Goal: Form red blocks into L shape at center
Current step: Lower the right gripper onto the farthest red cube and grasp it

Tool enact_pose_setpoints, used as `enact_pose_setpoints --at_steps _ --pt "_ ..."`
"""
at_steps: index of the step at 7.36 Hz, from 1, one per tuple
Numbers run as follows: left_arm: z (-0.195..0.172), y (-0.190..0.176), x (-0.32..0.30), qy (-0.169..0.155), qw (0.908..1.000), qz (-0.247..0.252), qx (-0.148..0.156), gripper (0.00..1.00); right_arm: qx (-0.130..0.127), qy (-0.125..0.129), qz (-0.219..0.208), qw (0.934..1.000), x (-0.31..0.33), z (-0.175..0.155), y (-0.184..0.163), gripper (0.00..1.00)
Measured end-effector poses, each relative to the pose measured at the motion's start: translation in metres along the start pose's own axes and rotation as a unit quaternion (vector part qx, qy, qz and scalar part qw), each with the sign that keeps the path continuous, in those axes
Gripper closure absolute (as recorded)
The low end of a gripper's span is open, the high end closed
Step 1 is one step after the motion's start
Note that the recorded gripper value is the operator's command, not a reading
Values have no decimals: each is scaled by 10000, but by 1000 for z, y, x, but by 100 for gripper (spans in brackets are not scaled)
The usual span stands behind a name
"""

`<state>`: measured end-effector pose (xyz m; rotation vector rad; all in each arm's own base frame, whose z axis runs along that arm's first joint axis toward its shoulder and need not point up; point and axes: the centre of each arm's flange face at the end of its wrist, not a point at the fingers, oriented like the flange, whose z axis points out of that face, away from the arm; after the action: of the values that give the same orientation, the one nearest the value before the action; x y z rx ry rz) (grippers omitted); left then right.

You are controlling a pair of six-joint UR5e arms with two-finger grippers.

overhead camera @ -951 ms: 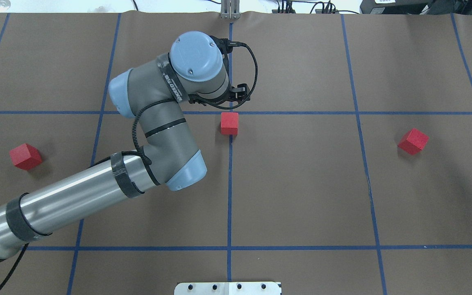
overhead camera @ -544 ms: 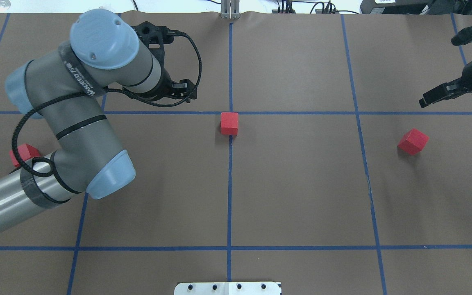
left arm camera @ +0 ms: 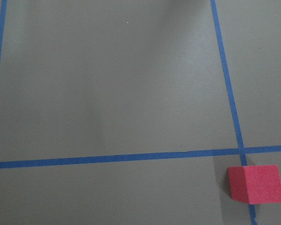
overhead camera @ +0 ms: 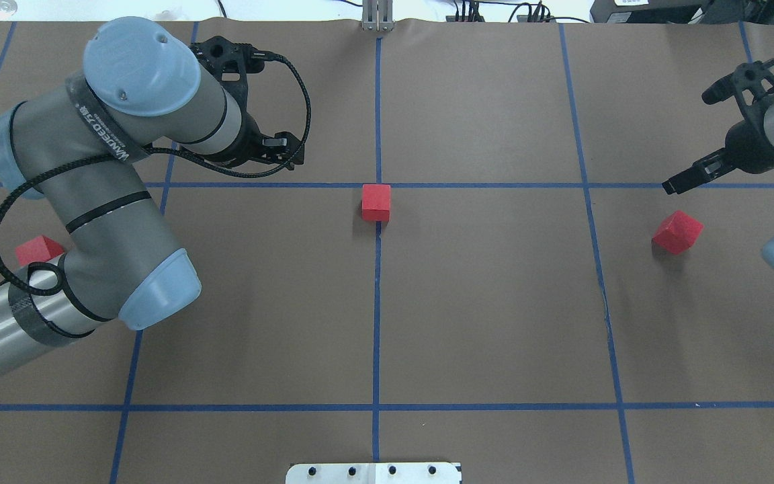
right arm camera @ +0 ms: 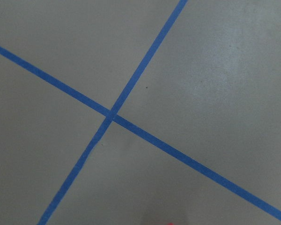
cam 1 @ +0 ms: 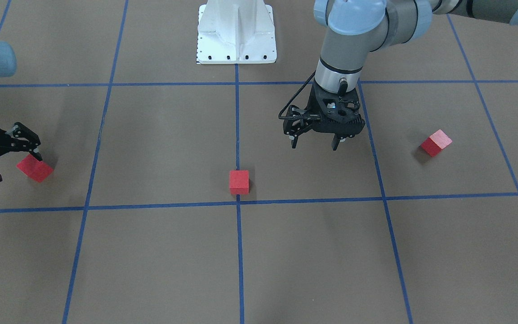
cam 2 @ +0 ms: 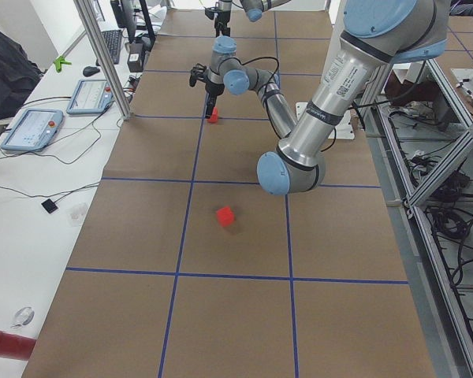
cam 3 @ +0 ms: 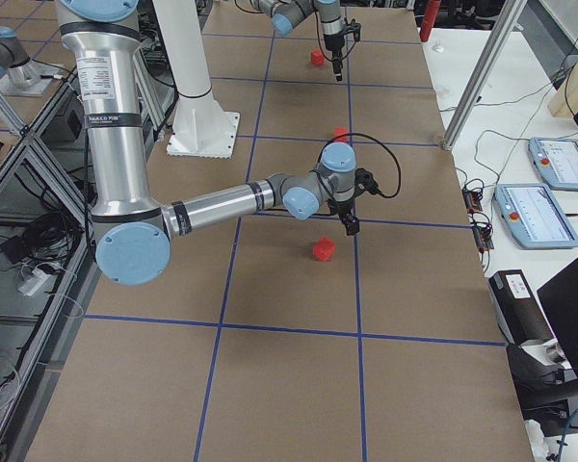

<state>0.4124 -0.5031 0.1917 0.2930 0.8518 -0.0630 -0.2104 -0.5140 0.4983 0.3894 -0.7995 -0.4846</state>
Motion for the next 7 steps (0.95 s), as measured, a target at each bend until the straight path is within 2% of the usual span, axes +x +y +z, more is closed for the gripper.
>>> enact_pose_setpoints --at_steps 2,7 --pt "3 0 -1 -28 10000 -4 -8 0 -152 -59 -190 9997 -5 19 6 1" --pt "18 2 -2 -114 9999 -12 -93 0 -455 -77 -157 9988 1 48 19 1"
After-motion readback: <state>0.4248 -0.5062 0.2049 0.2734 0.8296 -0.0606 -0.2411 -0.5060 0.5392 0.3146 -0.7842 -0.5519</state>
